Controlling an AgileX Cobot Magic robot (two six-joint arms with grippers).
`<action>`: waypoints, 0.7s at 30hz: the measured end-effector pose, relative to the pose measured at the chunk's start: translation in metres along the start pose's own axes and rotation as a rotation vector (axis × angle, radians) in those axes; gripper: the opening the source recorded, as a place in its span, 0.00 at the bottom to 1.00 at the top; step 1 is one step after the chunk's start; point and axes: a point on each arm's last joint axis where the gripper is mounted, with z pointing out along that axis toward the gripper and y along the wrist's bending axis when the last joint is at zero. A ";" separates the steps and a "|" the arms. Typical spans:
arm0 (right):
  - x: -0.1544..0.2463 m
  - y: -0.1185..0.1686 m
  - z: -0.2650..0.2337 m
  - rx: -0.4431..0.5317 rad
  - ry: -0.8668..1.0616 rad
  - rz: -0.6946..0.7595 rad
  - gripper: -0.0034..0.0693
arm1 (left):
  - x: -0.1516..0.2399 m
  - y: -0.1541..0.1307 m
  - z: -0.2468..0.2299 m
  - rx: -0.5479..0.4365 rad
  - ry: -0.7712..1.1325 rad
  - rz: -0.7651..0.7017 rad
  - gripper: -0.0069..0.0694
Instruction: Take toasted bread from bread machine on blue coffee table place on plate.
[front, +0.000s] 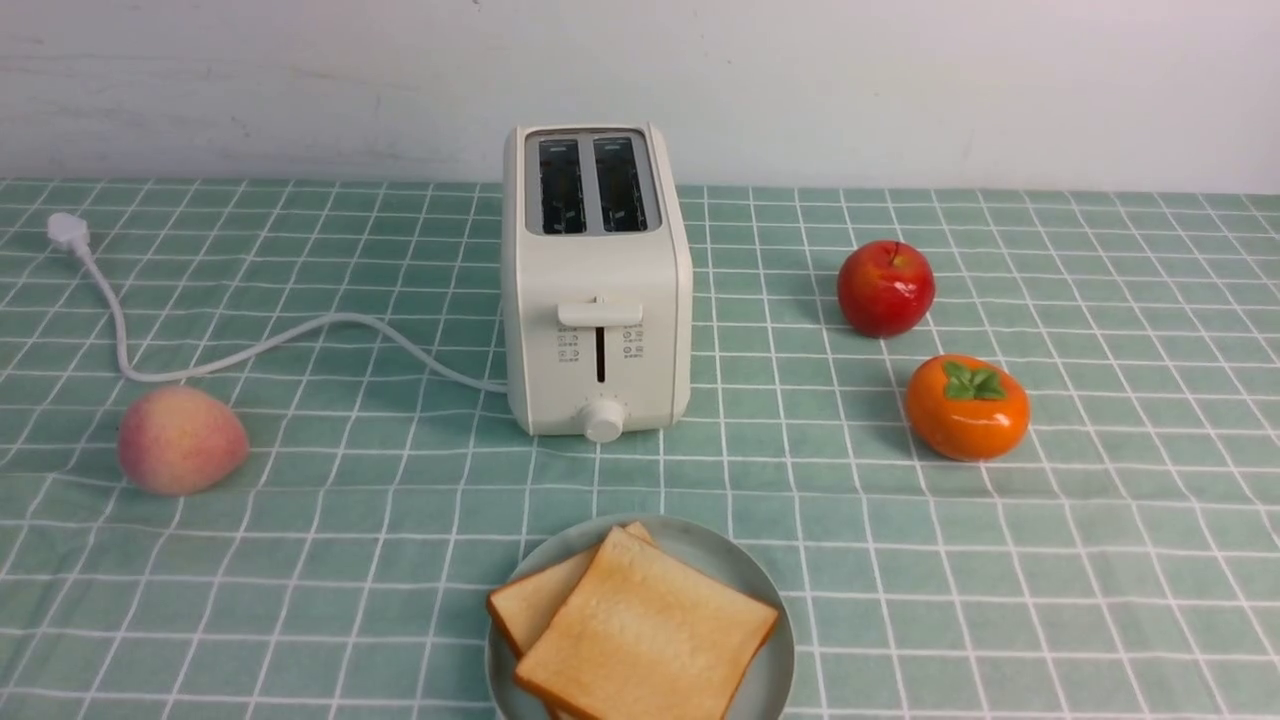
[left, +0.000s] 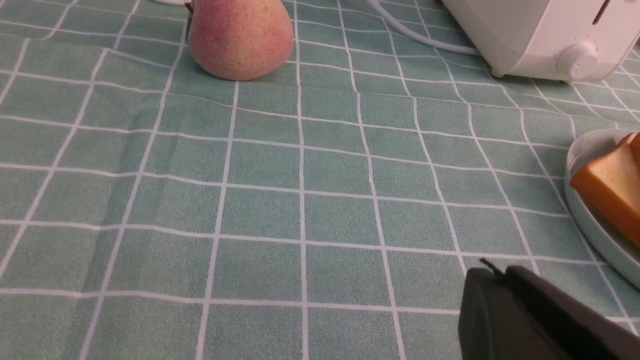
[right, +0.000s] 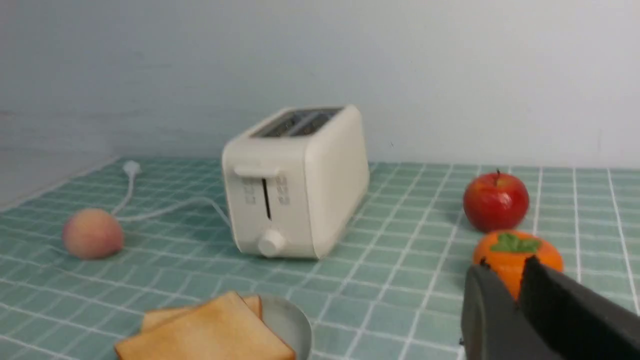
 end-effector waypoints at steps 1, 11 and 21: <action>0.010 -0.002 0.002 0.029 0.031 0.001 0.20 | 0.000 0.000 0.000 0.000 0.001 0.000 0.11; 0.058 -0.027 0.001 0.417 0.245 0.018 0.21 | 0.000 0.000 0.000 0.000 0.002 0.000 0.11; 0.059 -0.028 0.000 0.440 0.263 -0.030 0.23 | 0.000 0.000 0.000 0.000 0.002 0.000 0.13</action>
